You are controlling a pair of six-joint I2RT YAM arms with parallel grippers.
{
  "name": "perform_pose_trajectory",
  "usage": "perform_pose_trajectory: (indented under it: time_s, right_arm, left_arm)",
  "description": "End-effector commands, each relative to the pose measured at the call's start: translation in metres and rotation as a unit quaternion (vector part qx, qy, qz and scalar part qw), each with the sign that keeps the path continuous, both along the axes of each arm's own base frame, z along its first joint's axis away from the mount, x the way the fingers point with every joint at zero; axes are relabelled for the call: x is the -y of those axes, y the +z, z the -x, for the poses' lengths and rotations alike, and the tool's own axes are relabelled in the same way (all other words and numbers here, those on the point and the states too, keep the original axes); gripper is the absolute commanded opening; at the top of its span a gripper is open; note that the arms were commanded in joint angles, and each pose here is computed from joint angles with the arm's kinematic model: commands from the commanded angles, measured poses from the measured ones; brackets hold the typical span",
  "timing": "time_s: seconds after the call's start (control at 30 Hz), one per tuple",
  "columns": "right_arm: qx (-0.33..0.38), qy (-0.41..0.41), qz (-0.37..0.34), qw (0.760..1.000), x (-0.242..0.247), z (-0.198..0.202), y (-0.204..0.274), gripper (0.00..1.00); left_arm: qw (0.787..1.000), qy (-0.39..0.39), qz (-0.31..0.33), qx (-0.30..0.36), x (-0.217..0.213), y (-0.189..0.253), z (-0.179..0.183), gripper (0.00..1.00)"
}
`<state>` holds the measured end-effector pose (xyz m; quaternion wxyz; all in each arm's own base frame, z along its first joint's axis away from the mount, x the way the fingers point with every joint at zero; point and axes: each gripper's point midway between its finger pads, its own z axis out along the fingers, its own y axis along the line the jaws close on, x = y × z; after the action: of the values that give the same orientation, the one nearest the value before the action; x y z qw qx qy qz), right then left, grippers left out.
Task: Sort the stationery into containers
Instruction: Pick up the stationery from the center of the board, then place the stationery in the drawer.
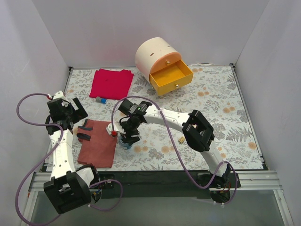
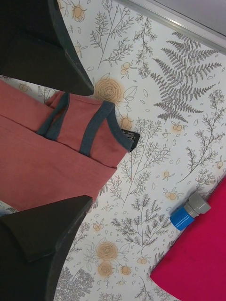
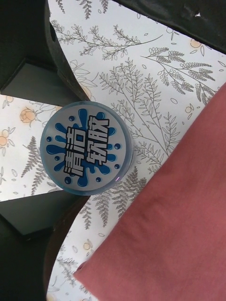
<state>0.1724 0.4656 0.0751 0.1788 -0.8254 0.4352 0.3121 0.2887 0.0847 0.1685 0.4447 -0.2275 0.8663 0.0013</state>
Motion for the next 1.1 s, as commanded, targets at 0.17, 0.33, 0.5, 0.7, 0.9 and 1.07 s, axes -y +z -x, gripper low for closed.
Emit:
perform_pose_trajectory:
  time_s: [0.17, 0.33, 0.5, 0.7, 0.9, 1.07]
  right_arm:
    - [0.076, -0.107, -0.138, 0.982, 0.022, -0.082, 0.169, 0.41]
    - [0.126, -0.187, -0.187, 0.956, 0.061, -0.155, 0.231, 0.43]
    - [0.172, -0.252, -0.221, 0.927, 0.098, -0.21, 0.271, 0.43]
    - [0.212, -0.315, -0.217, 0.899, 0.13, -0.256, 0.27, 0.43]
    - [0.233, -0.358, -0.202, 0.881, 0.152, -0.293, 0.261, 0.45]
    - [0.239, -0.389, -0.189, 0.87, 0.175, -0.321, 0.248, 0.47]
  left_arm:
    - [0.995, -0.083, 0.02, 0.051, 0.02, 0.039, -0.031, 0.86]
    - [0.991, -0.106, 0.008, 0.08, 0.023, 0.061, -0.041, 0.86]
    - [0.99, -0.109, 0.007, 0.088, 0.023, 0.065, -0.044, 0.87]
    - [0.99, -0.114, 0.013, 0.079, 0.02, 0.062, -0.055, 0.86]
    - [0.99, -0.113, 0.011, 0.079, 0.017, 0.065, -0.063, 0.86]
    - [0.991, -0.112, 0.007, 0.073, 0.014, 0.062, -0.063, 0.86]
